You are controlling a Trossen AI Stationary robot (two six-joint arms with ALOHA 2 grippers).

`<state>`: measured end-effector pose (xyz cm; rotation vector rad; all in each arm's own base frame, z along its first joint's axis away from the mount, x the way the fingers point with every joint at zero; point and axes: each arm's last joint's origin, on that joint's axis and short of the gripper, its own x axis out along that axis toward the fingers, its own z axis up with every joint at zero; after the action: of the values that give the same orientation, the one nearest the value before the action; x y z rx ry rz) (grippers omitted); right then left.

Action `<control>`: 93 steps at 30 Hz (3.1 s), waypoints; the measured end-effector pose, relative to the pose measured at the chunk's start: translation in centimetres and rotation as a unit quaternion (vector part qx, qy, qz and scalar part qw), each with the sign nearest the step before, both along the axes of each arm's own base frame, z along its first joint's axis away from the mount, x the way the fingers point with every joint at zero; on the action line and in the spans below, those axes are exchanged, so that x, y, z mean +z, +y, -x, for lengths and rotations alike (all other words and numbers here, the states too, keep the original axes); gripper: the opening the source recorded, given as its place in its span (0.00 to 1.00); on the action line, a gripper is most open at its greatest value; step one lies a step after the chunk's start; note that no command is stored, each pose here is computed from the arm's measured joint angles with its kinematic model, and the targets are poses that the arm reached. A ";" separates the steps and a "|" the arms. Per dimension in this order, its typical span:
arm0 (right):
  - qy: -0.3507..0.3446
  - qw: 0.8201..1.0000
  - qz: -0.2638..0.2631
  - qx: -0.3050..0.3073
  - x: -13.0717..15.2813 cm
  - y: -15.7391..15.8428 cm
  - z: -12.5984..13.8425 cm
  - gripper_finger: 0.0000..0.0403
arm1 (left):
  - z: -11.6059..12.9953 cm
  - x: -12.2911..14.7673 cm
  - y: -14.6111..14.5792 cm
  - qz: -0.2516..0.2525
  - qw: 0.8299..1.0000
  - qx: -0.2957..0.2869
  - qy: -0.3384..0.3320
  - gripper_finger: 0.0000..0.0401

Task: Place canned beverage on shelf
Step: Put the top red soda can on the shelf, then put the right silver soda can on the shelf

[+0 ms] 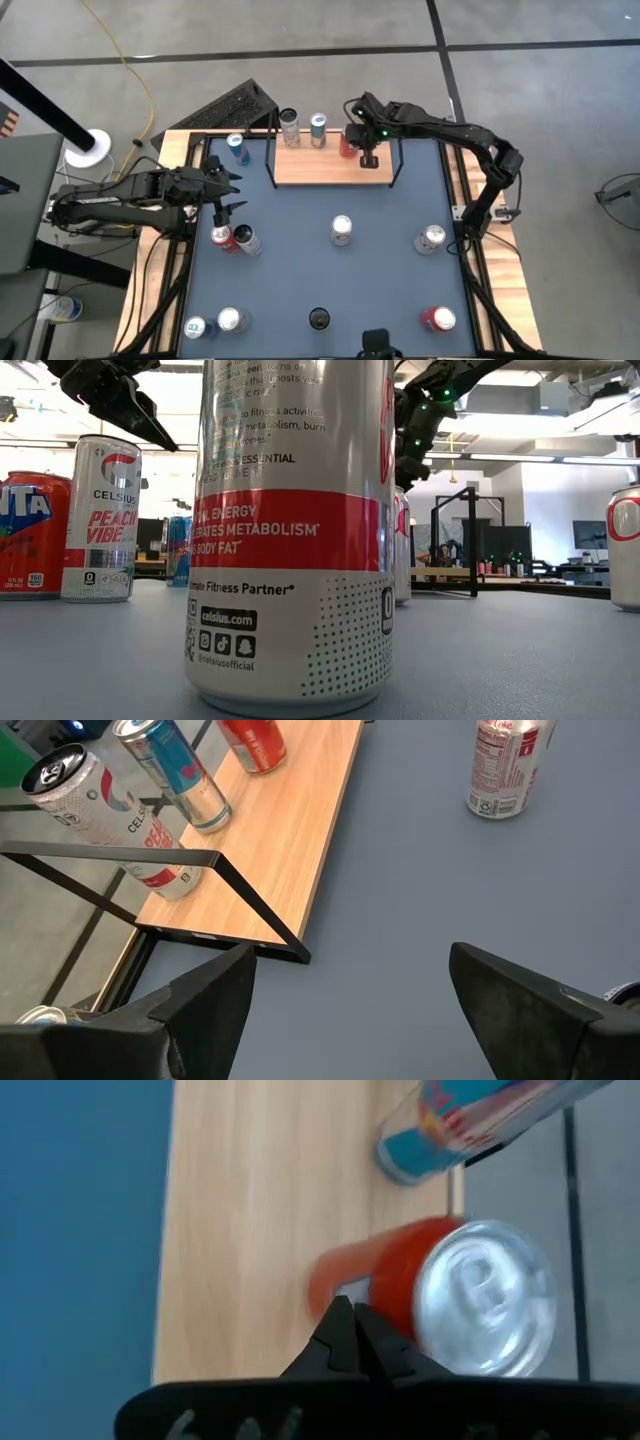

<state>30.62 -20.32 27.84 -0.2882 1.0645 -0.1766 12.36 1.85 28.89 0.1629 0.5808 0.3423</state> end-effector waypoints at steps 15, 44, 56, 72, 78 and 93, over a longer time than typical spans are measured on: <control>-0.034 0.998 -0.014 -0.044 -1.5 -0.8 -1.6 0.00 | 0.0 0.0 0.0 0.000 1.000 -0.001 0.001 0.80; -0.084 0.991 0.018 -0.105 -0.6 -1.4 -2.3 0.00 | 0.0 0.0 0.0 0.001 1.000 -0.001 0.001 0.80; -0.112 0.987 0.024 -0.116 -0.2 -1.9 -2.4 0.00 | 0.0 0.0 0.0 0.001 1.000 -0.002 0.001 0.80; -0.137 0.988 0.029 -0.059 2.7 1.5 -2.4 0.00 | 0.0 0.0 0.0 0.001 1.000 -0.003 0.001 0.80; -0.131 0.991 -0.002 -0.025 5.4 6.4 -1.2 0.00 | 0.0 0.0 0.0 0.002 1.000 -0.002 0.001 0.80; -0.086 0.972 -0.187 0.117 5.5 18.4 -2.0 0.04 | 0.0 0.0 -0.1 0.016 1.000 -0.022 -0.001 0.80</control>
<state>32.60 -1.89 33.35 -0.0542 0.8633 0.2069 12.38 1.71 28.85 0.1436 0.5806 0.2904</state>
